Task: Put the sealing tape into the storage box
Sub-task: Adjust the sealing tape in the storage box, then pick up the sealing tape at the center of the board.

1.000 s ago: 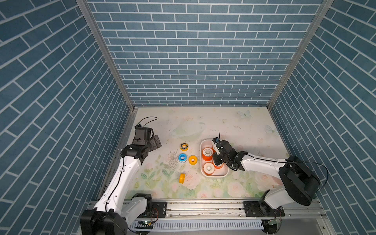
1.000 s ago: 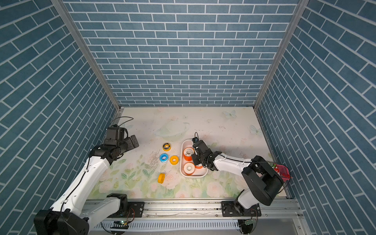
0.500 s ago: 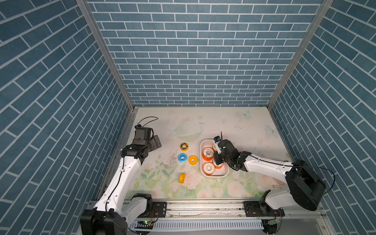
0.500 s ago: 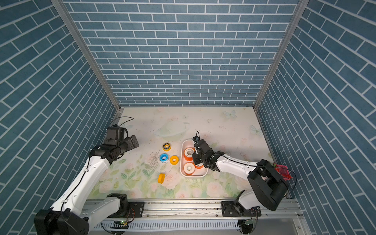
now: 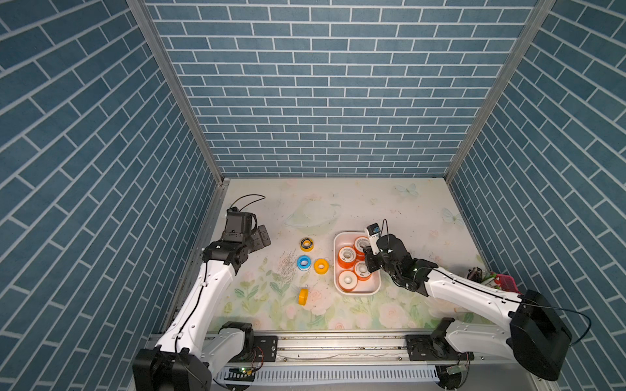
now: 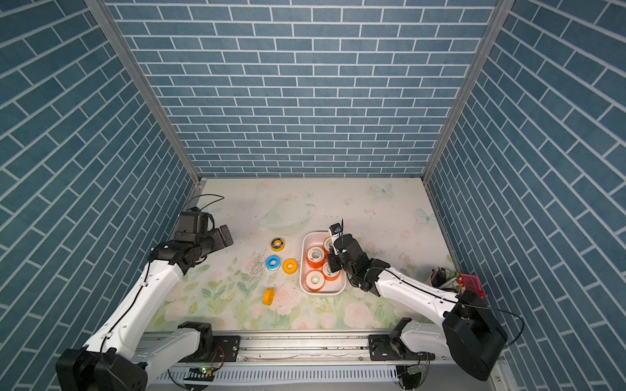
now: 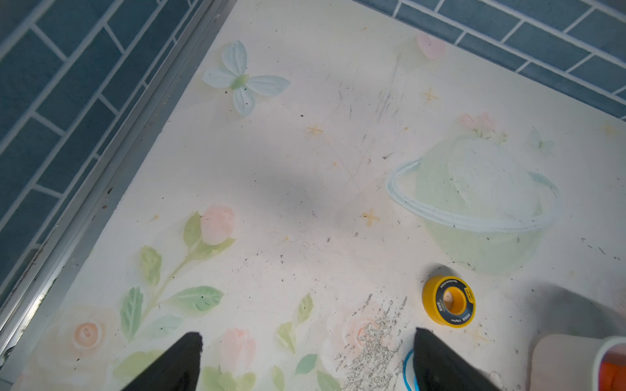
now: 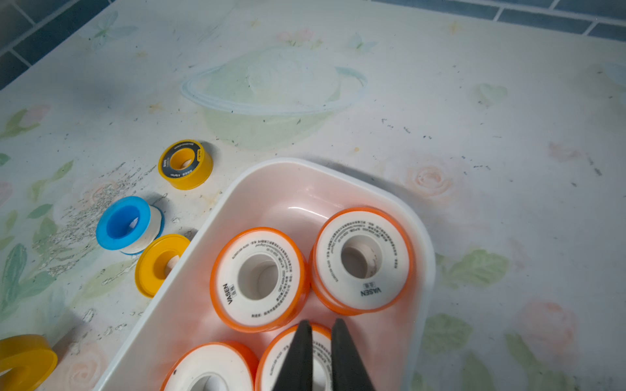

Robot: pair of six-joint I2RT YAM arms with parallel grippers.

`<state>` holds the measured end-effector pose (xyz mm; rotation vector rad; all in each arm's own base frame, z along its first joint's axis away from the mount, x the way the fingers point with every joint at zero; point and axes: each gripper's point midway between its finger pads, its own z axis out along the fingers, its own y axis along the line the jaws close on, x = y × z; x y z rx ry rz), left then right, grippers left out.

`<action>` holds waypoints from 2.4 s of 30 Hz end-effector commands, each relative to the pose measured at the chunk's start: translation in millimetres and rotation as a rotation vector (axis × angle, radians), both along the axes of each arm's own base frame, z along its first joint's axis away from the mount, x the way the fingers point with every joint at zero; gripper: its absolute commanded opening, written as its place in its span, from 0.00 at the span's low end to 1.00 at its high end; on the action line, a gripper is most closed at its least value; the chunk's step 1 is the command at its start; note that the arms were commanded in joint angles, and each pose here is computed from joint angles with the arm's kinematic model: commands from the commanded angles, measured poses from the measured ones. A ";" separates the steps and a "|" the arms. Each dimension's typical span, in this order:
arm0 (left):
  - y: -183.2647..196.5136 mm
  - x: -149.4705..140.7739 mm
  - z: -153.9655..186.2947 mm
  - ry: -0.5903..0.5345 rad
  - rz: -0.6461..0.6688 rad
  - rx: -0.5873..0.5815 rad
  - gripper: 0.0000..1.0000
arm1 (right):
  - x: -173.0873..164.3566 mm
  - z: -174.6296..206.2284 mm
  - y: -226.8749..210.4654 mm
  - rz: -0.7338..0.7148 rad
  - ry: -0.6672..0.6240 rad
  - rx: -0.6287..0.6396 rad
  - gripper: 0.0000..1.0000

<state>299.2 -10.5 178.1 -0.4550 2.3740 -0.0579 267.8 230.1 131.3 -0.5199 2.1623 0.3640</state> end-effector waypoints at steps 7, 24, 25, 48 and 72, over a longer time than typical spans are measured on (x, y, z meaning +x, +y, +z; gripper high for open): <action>-80.4 11.4 -8.1 0.026 -0.156 -0.037 1.00 | 8.2 26.0 -60.2 -0.226 -0.208 0.057 0.39; -173.1 61.8 -109.7 0.240 -0.279 0.016 1.00 | 0.4 17.8 -92.3 -0.332 -0.263 0.078 0.64; -174.1 64.2 -115.3 0.250 -0.279 0.023 1.00 | 0.3 17.0 -92.4 -0.331 -0.261 0.074 0.63; -173.3 68.2 -165.9 0.358 -0.266 0.053 0.69 | 1.7 12.5 -90.6 -0.325 -0.247 0.060 0.63; -238.1 43.8 -43.3 0.160 -0.412 0.026 0.57 | 2.4 10.6 -100.7 -0.380 -0.243 0.059 0.63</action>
